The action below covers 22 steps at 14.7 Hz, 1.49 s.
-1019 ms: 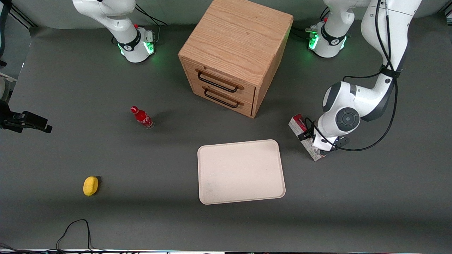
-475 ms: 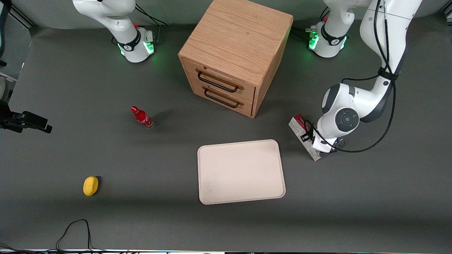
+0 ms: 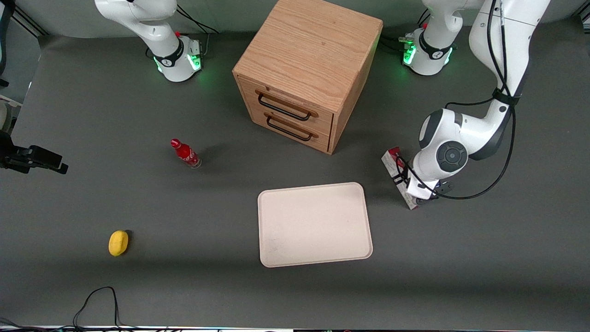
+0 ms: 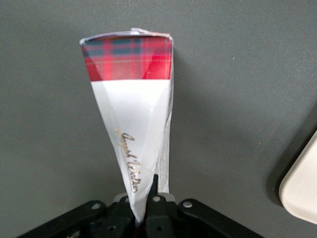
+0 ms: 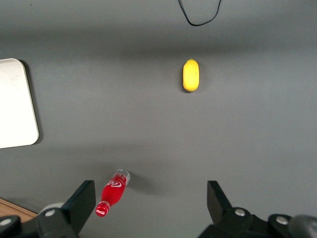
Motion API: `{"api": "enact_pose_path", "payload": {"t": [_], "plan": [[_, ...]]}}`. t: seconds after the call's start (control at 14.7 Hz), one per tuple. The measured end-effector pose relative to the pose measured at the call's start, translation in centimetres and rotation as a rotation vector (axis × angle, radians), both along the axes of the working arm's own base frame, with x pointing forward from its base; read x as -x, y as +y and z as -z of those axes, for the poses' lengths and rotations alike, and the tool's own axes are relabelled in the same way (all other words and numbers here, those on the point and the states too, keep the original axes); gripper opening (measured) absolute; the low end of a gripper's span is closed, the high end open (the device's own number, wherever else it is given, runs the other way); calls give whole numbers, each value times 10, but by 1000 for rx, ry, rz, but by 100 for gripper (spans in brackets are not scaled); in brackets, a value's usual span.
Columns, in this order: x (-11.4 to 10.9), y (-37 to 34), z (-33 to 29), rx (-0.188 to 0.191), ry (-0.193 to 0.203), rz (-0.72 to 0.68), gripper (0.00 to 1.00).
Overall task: Place red cookie box on tray
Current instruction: 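Lift the cookie box upright with the left gripper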
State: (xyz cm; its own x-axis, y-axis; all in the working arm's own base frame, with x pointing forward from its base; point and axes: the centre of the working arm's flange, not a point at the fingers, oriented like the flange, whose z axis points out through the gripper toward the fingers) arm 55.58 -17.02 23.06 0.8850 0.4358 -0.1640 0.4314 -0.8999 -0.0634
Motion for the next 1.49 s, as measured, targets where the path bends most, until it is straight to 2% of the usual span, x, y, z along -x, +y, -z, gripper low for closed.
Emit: {"api": "enact_pose_path", "payload": {"t": [0.27,0.41,0.68,0.95,1.22,1.49], "plan": [[-7,-1,-16,-1,-19,2,4],[-11,0,-43,-15,-13,5,4],[-21,1,-134,-47,2,26,4],[-26,7,-242,-57,27,88,4],[-21,14,-326,-37,39,123,4],[-18,16,-349,-18,41,156,4]]}}
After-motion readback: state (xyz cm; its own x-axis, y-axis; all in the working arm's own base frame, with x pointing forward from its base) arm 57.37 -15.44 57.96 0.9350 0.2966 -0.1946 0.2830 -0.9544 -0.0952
